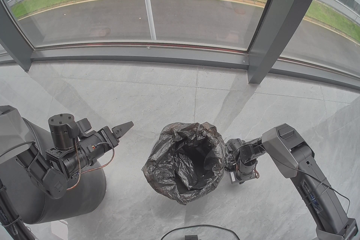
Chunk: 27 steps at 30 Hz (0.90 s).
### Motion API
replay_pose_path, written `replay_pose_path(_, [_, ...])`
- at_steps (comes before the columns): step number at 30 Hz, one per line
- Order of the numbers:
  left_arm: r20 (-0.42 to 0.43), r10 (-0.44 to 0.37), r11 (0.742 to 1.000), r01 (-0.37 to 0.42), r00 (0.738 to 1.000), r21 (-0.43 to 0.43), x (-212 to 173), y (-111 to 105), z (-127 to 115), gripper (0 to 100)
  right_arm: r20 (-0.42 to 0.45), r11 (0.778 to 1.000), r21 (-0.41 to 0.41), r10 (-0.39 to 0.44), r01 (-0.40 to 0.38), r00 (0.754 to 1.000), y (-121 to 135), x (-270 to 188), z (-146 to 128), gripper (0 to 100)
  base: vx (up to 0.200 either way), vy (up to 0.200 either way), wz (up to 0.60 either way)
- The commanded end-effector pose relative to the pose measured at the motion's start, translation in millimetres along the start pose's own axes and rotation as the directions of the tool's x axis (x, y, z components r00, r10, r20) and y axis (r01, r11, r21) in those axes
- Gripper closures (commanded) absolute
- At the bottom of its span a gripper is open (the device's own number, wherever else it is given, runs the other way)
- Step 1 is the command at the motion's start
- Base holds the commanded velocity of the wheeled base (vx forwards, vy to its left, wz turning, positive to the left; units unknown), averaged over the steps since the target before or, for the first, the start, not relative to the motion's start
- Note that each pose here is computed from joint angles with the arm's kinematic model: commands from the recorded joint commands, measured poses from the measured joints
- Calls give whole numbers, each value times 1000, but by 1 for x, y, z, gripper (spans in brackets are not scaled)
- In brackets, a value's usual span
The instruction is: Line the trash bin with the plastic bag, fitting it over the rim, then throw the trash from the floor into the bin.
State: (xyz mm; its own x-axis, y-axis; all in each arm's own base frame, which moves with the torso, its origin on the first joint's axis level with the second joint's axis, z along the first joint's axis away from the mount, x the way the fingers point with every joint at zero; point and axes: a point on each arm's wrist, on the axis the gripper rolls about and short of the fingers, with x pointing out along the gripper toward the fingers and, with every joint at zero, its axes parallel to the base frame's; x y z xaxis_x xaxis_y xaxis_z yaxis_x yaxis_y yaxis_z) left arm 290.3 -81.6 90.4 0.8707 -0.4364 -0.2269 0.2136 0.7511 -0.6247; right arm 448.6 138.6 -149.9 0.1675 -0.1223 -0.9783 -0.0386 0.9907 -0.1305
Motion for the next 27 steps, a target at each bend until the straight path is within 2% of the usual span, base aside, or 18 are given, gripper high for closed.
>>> replay_pose_path(1, [2,-1,1000,1,1000,-1,-1,0,0,0,-134,999,-30,-35,31,990,-3,11,-17,100,0,0,0])
replay_pose_path(3, [3,-2,1000,2,1000,1,-1,-1,0,0,-166,998,-55,-45,37,985,-3,11,-21,100,0,0,0])
replay_pose_path(7, [5,1,1000,-1,1000,1,-1,-1,0,0,-152,997,-66,-49,40,987,-1,6,-19,100,0,0,0])
replay_pose_path(14, [7,1,1000,-1,1000,2,-1,-1,1,0,-72,999,-34,-27,25,997,-5,-32,0,100,0,0,0])
replay_pose_path(16, [6,0,1000,0,1000,2,-2,-2,0,0,-27,1000,-26,-15,15,1000,-8,-55,9,100,0,0,0])
replay_pose_path(27, [12,-5,1000,5,1000,2,-3,-3,2,0,78,1000,-12,3,-2,997,-20,-131,25,100,0,0,0])
